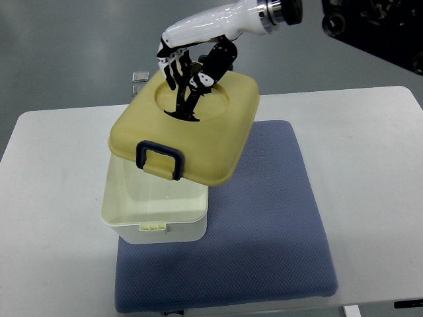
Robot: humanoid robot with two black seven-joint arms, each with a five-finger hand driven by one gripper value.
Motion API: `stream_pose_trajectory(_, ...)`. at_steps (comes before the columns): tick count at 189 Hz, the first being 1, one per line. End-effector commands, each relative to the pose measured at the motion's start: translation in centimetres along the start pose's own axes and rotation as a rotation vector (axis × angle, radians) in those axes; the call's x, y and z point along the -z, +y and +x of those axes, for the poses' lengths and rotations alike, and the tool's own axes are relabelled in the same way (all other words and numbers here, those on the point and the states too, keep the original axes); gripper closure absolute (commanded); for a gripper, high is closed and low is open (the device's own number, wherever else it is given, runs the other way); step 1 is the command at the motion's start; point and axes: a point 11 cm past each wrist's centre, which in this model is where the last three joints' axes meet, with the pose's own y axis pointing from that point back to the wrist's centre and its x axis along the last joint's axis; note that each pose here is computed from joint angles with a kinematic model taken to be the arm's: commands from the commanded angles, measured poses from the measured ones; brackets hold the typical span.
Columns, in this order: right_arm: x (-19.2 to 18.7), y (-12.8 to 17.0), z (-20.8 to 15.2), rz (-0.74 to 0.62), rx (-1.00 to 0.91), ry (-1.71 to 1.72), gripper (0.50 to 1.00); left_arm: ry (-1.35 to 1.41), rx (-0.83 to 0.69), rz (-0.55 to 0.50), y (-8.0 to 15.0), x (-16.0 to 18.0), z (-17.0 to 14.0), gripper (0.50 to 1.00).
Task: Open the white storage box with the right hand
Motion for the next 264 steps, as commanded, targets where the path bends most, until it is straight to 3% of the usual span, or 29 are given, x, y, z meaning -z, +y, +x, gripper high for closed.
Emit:
stream_pose_trajectory(1,-2.2,2.7,-0.6,-0.053,0.004,-0.033,1.000,0.000,0.000,0.000,0.0,0.0,0.0,0.500)
stream_pose_trajectory(35,-6.9,6.0,-4.1,-0.162,0.018,-0.118,1.000,0.000,0.000,0.000,0.0,0.0,0.0,0.500)
stream_pose_trajectory(77,-10.4,6.5,-10.5,-0.236,0.114,-0.190,1.000,-0.003,0.006,0.000,0.0,0.0,-0.2,0.500)
stream_pose_trajectory(146,-11.8,5.1,-16.1,-0.254,0.142,-0.217,1.000,-0.002,0.002,0.000,0.0,0.0,-0.1,0.500)
stream_pose_trajectory(264,-11.3,1.9,-20.4,-0.214,0.134,-0.251,1.000,-0.003,0.000,0.002,0.0,0.0,0.0,0.500)
